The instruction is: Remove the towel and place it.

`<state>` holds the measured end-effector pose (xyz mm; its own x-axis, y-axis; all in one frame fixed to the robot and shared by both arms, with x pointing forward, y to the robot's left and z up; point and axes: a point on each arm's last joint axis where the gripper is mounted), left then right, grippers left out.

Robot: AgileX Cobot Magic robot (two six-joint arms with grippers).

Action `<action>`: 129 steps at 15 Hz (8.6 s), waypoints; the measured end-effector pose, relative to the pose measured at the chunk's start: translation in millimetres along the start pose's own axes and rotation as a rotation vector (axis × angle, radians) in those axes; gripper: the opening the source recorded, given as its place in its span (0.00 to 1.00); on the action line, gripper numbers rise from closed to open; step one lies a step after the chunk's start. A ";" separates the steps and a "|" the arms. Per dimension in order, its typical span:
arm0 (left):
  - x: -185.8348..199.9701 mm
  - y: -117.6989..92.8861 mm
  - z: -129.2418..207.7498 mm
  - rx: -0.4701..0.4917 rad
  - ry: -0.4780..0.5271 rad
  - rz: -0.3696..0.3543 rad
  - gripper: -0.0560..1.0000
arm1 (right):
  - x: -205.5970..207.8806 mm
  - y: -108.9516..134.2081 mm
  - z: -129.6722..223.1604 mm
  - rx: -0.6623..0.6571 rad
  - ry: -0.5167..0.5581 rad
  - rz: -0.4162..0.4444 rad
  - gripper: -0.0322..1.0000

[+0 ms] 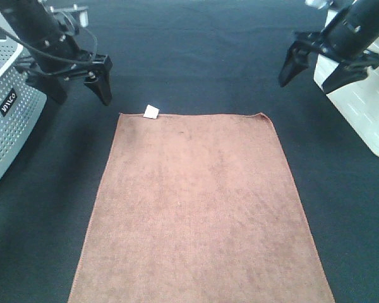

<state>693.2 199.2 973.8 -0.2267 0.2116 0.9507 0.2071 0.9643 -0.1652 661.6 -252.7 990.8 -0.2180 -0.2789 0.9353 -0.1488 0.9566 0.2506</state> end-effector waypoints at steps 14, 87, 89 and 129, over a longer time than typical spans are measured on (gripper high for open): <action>-106.6 11.2 -39.0 0.036 0.079 0.114 0.84 | -125.3 -12.8 -26.9 -0.010 0.117 0.058 0.81; -171.2 -18.8 -97.0 -0.239 -0.777 -0.100 0.60 | -177.6 -23.5 -113.3 0.128 -0.603 0.160 0.50; -161.0 -20.9 -97.9 -0.239 -0.733 -0.096 0.66 | -177.6 -22.8 -111.3 0.127 -0.568 0.154 0.62; 226.3 -8.8 410.8 0.097 -0.751 -0.380 0.81 | 176.4 43.3 368.3 0.034 -0.517 0.169 0.66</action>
<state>249.2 304.0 1082.6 -0.8436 -0.1134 0.5249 -0.0861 0.9934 0.0762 261.5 -291.6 1074.5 -0.6862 -0.1347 0.7149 -0.0998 0.9908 0.0909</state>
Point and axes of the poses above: a point on each arm's last joint axis where the gripper is mounted, x pointing back along that axis away from the gripper, y along the wrist's bending axis when the last joint is at zero, z = x × y, and after that the axes turned 1 degree about -x, right-handed
